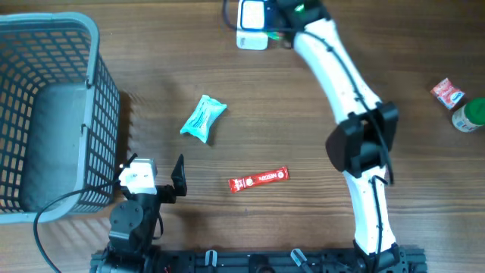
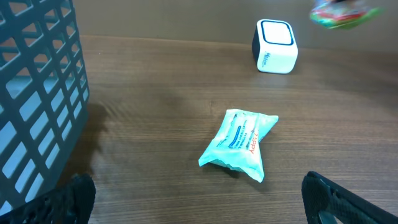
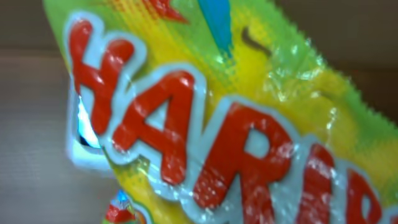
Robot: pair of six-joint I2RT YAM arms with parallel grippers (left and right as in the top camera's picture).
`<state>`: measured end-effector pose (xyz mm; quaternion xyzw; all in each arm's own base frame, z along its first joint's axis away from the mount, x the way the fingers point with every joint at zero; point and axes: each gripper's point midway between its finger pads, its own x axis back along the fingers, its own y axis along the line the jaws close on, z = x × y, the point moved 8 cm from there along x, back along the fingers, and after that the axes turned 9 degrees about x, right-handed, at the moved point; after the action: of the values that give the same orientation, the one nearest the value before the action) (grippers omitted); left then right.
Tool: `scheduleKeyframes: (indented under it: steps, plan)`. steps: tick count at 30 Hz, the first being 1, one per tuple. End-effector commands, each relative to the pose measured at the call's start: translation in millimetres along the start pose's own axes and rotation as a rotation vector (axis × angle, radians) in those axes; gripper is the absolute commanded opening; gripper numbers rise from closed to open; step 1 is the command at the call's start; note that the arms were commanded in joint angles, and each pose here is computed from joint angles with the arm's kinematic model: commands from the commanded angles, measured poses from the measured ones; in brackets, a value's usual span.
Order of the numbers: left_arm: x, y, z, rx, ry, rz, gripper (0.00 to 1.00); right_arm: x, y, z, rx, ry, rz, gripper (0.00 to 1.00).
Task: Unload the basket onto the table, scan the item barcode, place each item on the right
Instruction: 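Carry the Haribo bag to the right edge and release it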
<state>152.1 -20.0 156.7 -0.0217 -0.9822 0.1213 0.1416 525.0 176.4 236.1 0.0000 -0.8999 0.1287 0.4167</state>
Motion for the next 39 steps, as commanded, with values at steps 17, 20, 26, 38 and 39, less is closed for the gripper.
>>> scheduleKeyframes:
  steps: [17, 20, 26, 38, 39]
  plan:
    - [0.1, 1.9, -0.7, -0.014, -0.011, -0.016, 1.00, -83.1, -368.1, 165.9, -0.655, 0.159, 0.353, 0.05]
    - [0.1, 1.9, -0.7, -0.014, -0.011, -0.016, 1.00, -83.1, -370.2, 160.6, -0.655, 0.124, 0.353, 0.39]
    - [0.1, 1.9, -0.7, -0.014, -0.011, -0.016, 1.00, 42.1, -362.1, 95.1, -0.686, -0.061, 0.283, 1.00]
    - [0.1, 1.9, -0.7, -0.014, -0.011, -0.016, 1.00, 87.8, 47.4, 120.5, -0.488, 0.611, -0.679, 1.00]
    - [0.1, 1.9, -0.7, -0.014, -0.011, -0.016, 1.00, 82.9, 77.6, 130.0, -0.485, 0.646, -0.692, 1.00]
